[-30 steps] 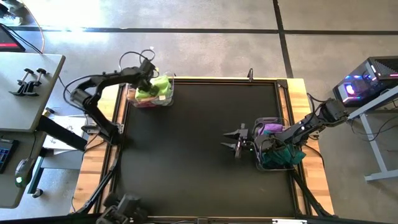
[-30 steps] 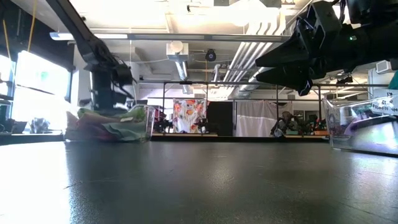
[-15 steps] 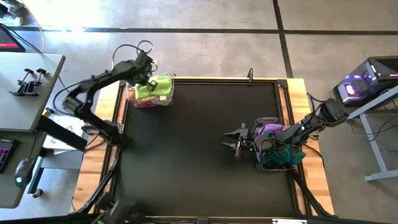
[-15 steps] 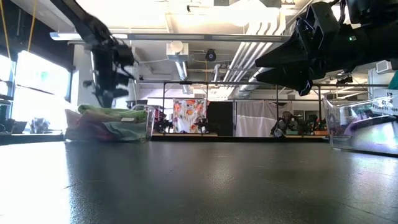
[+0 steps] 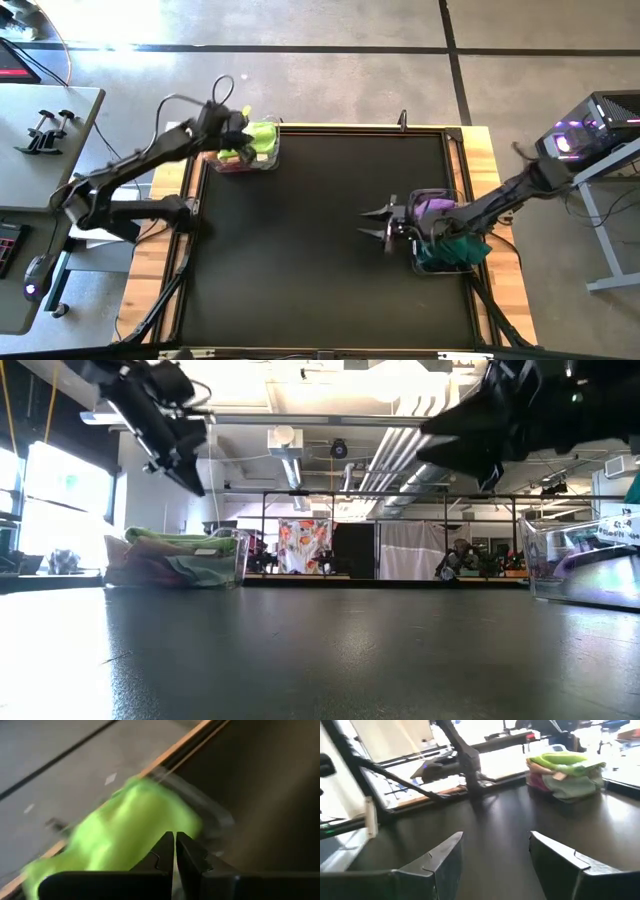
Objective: Sort towels by color in basket
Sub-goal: Return to Home Position
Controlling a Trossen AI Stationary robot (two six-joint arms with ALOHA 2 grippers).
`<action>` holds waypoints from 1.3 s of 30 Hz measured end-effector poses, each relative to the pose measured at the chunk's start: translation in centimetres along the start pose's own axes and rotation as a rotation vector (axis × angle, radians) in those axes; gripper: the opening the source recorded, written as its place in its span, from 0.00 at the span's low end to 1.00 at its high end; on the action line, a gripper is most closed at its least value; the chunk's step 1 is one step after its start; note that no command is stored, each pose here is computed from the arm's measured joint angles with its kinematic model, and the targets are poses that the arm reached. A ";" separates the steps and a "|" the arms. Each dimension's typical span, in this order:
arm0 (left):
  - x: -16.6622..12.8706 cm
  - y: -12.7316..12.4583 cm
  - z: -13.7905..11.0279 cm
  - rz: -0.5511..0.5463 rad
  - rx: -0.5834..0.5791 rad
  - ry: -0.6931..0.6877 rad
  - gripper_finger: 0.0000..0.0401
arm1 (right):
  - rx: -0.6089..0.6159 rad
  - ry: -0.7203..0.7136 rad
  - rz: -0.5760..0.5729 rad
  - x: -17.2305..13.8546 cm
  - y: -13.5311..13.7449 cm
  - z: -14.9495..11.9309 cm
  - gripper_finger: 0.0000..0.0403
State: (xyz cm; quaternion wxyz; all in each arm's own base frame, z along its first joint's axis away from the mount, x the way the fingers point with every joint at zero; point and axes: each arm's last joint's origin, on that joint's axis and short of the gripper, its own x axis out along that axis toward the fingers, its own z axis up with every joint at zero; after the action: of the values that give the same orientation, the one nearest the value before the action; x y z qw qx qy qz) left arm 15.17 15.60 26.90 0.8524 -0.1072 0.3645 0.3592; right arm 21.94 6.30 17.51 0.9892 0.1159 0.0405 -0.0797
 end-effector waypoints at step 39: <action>-5.6 -6.7 -12.4 -0.708 0.006 -0.735 0.00 | 0.040 -0.011 0.174 -9.4 -3.7 6.6 0.33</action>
State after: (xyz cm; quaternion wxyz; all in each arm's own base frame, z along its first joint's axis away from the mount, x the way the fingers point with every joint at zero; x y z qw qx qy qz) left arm 10.42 2.30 21.45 0.9941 -0.0884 -0.0171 0.0611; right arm 12.50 2.62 23.98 0.9901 0.1381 0.0232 0.0049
